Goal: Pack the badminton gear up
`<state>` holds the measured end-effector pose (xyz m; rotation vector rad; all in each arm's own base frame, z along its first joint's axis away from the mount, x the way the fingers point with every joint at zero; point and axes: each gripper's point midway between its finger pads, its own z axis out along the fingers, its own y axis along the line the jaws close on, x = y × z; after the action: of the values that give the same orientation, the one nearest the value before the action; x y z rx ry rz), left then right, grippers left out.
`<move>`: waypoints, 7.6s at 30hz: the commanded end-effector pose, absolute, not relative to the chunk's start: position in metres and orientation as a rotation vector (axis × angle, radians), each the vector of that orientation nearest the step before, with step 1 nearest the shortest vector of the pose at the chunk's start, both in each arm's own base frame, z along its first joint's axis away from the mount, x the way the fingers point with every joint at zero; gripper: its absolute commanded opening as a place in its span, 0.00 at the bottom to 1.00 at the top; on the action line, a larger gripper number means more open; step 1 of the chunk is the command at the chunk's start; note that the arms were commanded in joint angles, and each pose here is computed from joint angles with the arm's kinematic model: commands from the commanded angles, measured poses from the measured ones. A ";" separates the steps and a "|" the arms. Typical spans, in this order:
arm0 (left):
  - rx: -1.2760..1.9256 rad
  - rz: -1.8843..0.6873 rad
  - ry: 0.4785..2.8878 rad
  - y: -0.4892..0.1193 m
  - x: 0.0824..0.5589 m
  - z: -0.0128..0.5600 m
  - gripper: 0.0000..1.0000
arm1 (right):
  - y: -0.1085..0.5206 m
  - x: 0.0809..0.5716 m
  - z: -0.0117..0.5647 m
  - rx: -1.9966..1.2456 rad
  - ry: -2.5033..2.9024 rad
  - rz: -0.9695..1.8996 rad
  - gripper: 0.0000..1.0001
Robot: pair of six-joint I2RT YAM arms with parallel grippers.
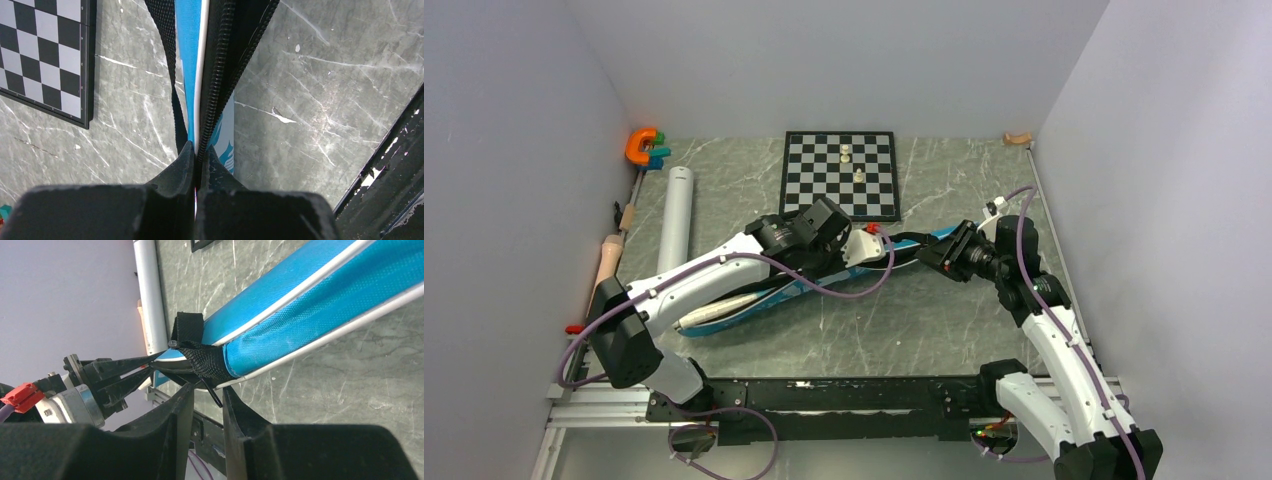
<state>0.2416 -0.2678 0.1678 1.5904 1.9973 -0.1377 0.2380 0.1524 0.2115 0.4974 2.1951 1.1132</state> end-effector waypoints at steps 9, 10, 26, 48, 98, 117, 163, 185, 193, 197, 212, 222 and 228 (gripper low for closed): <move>1.534 -0.174 1.924 -0.271 0.242 0.191 0.00 | 0.156 0.236 0.228 0.478 2.152 1.172 0.23; 1.537 -0.174 1.923 -0.271 0.242 0.190 0.00 | 0.157 0.235 0.228 0.475 2.152 1.178 0.23; 1.536 -0.174 1.929 -0.273 0.243 0.191 0.00 | 0.160 0.226 0.223 0.479 2.171 1.214 0.21; 1.528 -0.177 1.934 -0.274 0.244 0.191 0.00 | 0.165 0.225 0.221 0.512 2.131 1.280 0.00; 1.258 -0.492 2.087 -0.333 0.281 0.262 0.00 | 0.193 0.188 0.250 0.411 1.979 1.130 0.68; 0.810 -0.509 2.166 -0.324 0.320 0.316 0.00 | 0.277 0.221 0.270 0.121 2.062 0.750 0.80; 0.601 -0.596 2.131 -0.227 0.291 0.352 0.11 | 0.357 0.204 0.279 -0.561 1.764 0.449 0.00; 0.903 -0.421 1.975 -0.141 0.208 0.330 0.99 | 0.356 0.155 0.259 -1.209 1.652 0.463 0.00; 1.259 -0.189 1.708 -0.112 0.176 0.338 1.00 | 0.334 0.166 0.238 -1.252 1.666 0.292 0.00; 1.457 -0.044 1.504 -0.101 0.163 0.316 0.99 | 0.321 0.172 0.238 -1.255 1.641 0.217 0.00; 1.833 0.071 1.106 -0.128 0.189 0.267 0.88 | 0.303 0.158 0.217 -1.323 1.573 0.061 0.00; 2.066 -0.141 1.073 -0.139 0.182 0.241 0.90 | 0.290 0.157 0.222 -1.316 1.536 0.013 0.00; 2.072 -0.157 1.153 -0.140 0.198 0.226 0.86 | 0.286 0.160 0.223 -1.299 1.520 -0.011 0.00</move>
<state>0.1985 -0.1339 0.2281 2.0580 1.1736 -0.1040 0.1478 0.2833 0.1827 -1.4656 1.5922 -0.0196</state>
